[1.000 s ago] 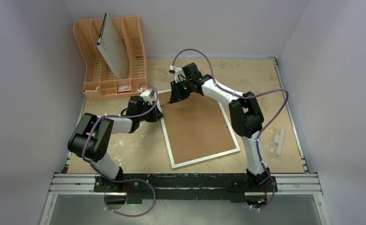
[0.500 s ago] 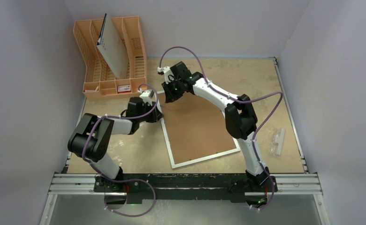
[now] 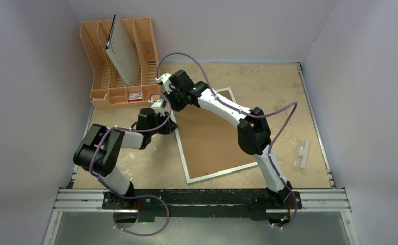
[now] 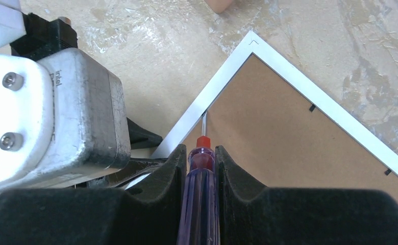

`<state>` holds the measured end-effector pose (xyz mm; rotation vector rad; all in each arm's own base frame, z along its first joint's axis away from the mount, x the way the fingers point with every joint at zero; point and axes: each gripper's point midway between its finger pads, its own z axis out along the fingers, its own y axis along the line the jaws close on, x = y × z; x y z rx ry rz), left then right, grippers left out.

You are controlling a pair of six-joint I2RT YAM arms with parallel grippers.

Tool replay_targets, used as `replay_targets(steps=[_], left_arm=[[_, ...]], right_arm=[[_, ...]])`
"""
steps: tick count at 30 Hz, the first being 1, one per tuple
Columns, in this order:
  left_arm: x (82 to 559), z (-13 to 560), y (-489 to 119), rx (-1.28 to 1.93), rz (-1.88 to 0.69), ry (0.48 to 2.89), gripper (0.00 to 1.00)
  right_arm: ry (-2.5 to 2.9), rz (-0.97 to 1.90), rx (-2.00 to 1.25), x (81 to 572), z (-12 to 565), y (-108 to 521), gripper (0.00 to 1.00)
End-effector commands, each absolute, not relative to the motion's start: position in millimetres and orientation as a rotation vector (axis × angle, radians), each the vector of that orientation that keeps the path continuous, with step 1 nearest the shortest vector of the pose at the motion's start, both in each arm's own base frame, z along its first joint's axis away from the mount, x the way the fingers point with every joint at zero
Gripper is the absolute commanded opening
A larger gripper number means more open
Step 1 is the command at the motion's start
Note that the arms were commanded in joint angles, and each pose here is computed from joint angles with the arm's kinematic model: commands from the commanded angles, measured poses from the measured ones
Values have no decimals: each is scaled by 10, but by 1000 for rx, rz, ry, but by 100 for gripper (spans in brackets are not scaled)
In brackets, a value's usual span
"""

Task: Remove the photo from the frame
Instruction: Release the photo frame item from the photo frame.

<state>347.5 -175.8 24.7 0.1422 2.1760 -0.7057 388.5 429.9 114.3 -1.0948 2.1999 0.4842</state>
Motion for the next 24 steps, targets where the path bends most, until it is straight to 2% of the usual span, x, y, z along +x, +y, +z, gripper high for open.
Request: replay_targets(steps=[1, 10, 17, 21, 24], left_arm=[[3101, -39, -1814, 178, -756, 2300, 4], [3072, 96, -1818, 165, -775, 2260, 7], [3074, 380, -1884, 180, -831, 2191, 27], [3095, 535, -1883, 162, -837, 2171, 36], [3100, 595, -1812, 129, -807, 2182, 37]], right_arm=[[2077, 682, -1158, 3523, 1413, 4849, 0], [2076, 681, -999, 3676, 1653, 4639, 0], [2107, 827, -794, 3863, 1749, 4205, 0], [2104, 896, -722, 3907, 1749, 4039, 0], [2108, 902, -699, 3915, 1724, 3968, 0]])
